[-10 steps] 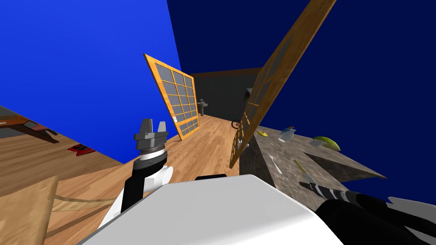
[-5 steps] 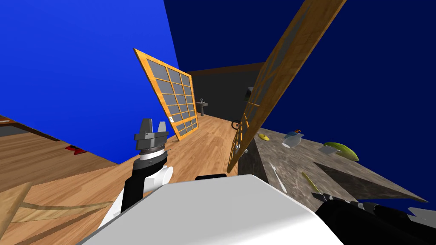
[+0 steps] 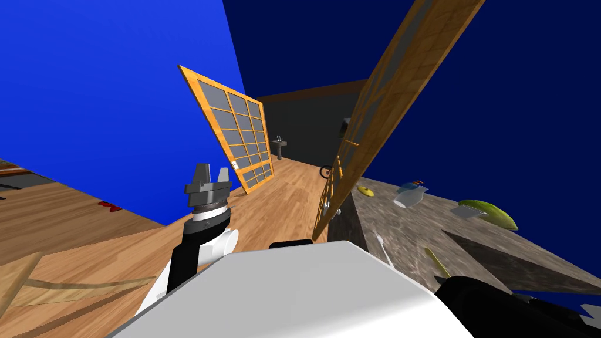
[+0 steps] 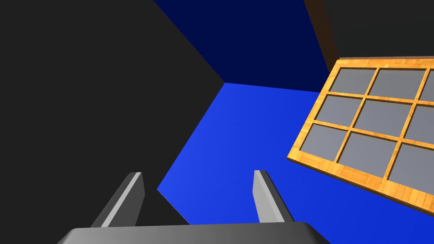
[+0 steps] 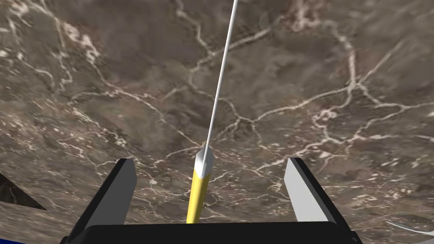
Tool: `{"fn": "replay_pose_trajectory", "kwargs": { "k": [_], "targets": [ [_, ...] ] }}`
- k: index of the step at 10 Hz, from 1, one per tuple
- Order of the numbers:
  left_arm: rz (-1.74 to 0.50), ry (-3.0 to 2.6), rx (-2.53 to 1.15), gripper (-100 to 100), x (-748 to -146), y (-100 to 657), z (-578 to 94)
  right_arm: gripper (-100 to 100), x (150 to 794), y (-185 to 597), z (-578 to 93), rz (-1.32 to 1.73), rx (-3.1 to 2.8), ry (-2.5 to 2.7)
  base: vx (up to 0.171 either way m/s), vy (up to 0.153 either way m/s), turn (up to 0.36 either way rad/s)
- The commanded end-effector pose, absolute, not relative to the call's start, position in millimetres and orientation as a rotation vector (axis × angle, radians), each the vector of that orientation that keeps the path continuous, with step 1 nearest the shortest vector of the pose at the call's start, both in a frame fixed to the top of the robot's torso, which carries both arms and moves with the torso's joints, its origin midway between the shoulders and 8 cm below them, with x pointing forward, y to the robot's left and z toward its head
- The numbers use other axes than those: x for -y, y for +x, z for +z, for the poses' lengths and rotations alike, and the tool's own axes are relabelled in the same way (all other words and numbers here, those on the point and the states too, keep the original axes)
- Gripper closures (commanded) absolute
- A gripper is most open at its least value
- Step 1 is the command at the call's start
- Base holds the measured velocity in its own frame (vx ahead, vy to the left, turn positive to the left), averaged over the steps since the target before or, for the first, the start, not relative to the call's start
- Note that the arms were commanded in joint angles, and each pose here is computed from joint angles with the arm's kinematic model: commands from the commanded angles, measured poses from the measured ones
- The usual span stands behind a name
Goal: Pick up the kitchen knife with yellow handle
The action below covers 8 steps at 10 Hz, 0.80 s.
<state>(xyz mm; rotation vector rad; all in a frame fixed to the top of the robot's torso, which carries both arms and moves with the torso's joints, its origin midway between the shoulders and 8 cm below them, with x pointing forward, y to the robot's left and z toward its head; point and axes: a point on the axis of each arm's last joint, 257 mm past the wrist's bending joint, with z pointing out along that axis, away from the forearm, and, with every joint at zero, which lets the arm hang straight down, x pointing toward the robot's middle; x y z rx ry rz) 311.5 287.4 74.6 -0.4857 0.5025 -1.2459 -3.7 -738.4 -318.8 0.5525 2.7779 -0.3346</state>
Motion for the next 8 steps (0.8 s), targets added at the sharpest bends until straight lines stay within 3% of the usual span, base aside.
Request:
{"fn": "replay_pose_trajectory", "kwargs": {
  "k": [1,3,4,8],
  "targets": [
    [-1.246,-0.486,-0.502,0,-287.4,311.5,74.6,-100,737.3,-11.3,-326.7,-0.338,-2.776,0.562,0.021,-0.031,0.049],
    [-1.246,-0.486,-0.502,0,-287.4,311.5,74.6,-100,737.9,-12.1,-328.7,-0.339,-2.776,0.561,0.016,-0.016,0.031],
    [-1.246,-0.486,-0.502,0,-287.4,311.5,74.6,100,737.9,-12.9,-329.3,-0.339,-2.776,0.563,0.000,0.000,0.000],
    [-1.246,-0.486,-0.502,0,-287.4,311.5,74.6,100,739.0,-12.5,-329.0,-0.342,-2.769,0.578,0.001,0.000,-0.005]
  ]
}}
